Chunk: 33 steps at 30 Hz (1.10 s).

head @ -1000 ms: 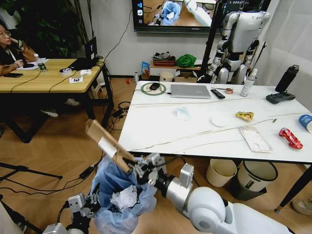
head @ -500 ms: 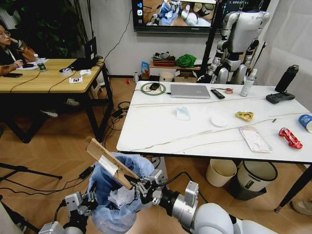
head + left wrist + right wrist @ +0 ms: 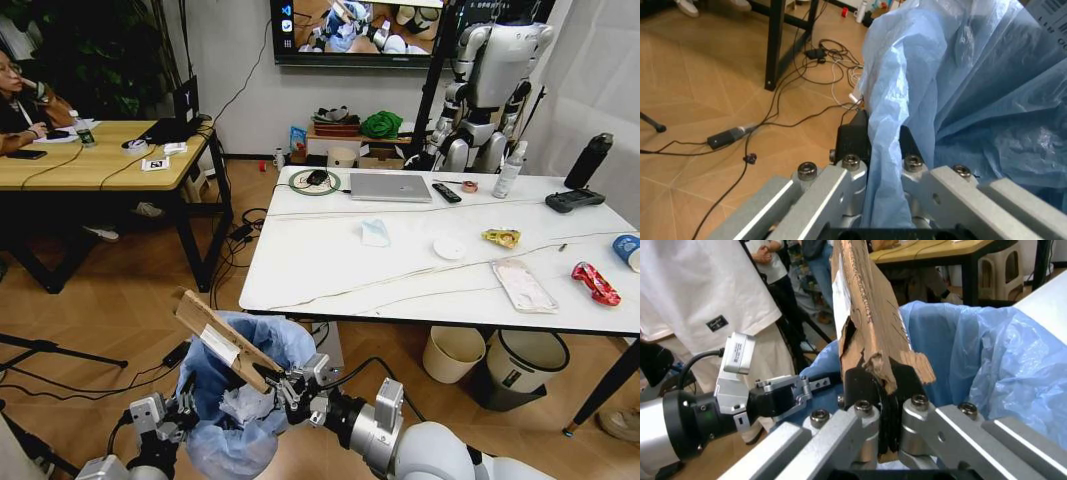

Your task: Pick up the trash bin and place the trash from the table into it.

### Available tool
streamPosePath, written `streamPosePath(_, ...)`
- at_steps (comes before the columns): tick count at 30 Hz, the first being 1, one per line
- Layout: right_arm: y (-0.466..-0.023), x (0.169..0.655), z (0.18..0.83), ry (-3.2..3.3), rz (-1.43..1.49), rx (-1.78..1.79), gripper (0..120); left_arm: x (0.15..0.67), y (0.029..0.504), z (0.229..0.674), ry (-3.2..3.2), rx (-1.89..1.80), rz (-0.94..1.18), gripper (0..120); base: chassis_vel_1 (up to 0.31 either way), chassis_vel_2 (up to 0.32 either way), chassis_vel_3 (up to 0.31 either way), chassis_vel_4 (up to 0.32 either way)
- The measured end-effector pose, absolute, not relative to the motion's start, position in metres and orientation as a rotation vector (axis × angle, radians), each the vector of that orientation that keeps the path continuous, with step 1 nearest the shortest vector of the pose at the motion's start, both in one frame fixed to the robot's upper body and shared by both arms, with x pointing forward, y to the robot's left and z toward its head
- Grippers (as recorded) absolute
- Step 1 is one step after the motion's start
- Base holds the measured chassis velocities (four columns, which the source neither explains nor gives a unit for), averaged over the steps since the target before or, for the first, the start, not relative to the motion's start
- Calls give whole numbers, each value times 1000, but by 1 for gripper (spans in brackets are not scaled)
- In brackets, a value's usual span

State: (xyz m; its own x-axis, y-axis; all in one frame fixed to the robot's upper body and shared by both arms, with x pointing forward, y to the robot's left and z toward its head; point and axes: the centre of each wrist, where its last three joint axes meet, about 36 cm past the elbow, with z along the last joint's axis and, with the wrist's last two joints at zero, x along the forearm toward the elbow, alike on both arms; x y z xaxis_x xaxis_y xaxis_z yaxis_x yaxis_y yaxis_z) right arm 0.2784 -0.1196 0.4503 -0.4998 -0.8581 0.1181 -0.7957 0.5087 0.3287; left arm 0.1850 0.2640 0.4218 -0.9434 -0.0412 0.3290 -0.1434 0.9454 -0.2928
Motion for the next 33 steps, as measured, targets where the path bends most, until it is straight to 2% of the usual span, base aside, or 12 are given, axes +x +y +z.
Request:
streamPosePath(18,-116,275,450,-2475,-332,1418,0,185,265,424,-2786,144,457,0,0,0,0,0)
streamPosePath(20,-116,274,449,-2474,-324,1414,8,185,265,424,-2786,143,461,0,0,0,0,0)
streamPosePath(22,-116,274,448,-2473,-322,1413,12,185,264,424,-2785,143,462,0,0,0,0,0)
streamPosePath(28,-116,273,445,-2479,-306,1404,37,186,265,425,-2785,143,466,0,0,0,0,0)
streamPosePath(30,-117,273,445,-2480,-305,1404,41,186,265,425,-2784,143,467,0,0,0,0,0)
streamPosePath(33,-117,273,445,-2484,-300,1402,54,186,265,425,-2783,145,471,0,0,0,0,0)
